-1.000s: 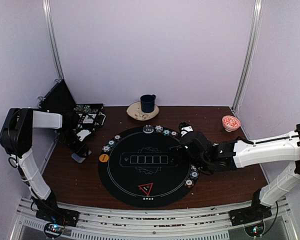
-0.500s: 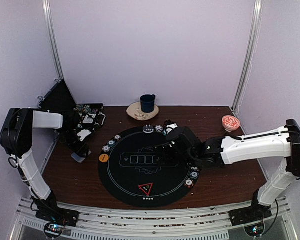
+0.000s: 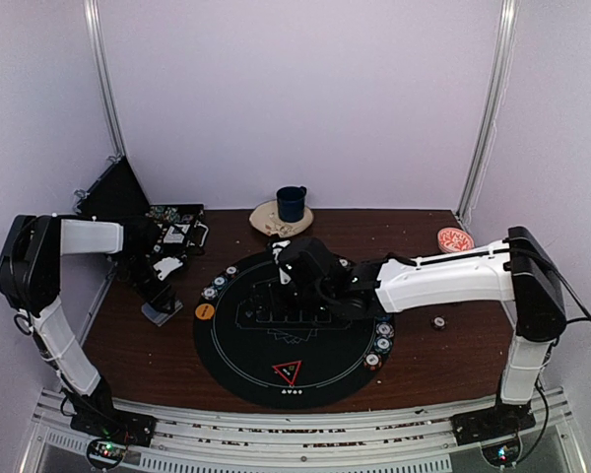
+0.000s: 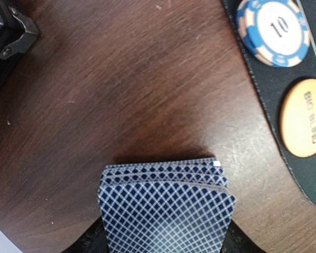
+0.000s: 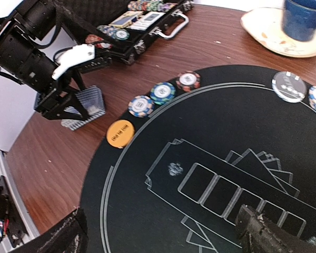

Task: Distribute texas hold em gaming equipment
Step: Pick up the poker card from the center of the board.

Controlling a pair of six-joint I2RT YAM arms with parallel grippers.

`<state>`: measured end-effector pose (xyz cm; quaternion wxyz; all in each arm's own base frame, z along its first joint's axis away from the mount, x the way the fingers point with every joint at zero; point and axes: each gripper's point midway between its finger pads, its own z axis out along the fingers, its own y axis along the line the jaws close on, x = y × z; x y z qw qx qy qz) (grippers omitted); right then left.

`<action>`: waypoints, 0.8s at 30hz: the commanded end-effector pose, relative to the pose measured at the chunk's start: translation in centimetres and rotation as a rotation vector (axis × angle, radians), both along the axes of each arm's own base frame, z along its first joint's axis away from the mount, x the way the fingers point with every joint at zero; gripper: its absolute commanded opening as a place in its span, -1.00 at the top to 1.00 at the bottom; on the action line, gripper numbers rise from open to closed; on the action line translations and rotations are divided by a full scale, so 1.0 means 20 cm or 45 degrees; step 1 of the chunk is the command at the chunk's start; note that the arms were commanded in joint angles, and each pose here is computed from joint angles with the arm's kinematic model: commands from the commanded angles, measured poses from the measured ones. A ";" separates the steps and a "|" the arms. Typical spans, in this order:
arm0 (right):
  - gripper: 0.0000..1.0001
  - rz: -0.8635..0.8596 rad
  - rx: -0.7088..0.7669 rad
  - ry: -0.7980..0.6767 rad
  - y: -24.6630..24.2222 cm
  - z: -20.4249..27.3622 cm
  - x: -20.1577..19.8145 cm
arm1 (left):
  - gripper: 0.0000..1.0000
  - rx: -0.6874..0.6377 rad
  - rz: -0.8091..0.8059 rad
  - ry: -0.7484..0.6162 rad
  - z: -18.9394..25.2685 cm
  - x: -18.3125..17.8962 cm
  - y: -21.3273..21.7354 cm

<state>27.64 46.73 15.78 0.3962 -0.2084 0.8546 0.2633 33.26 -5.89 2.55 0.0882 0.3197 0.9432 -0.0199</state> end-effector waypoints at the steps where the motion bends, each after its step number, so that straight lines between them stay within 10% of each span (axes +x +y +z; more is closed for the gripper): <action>1: -1.00 0.099 0.127 0.057 0.18 0.04 -0.03 | 0.42 -0.053 -0.049 -0.062 0.10 0.03 -0.05; 24: -0.94 0.206 0.622 0.430 0.49 -0.09 0.09 | 0.42 -0.252 -0.262 -0.209 0.38 -0.01 -0.30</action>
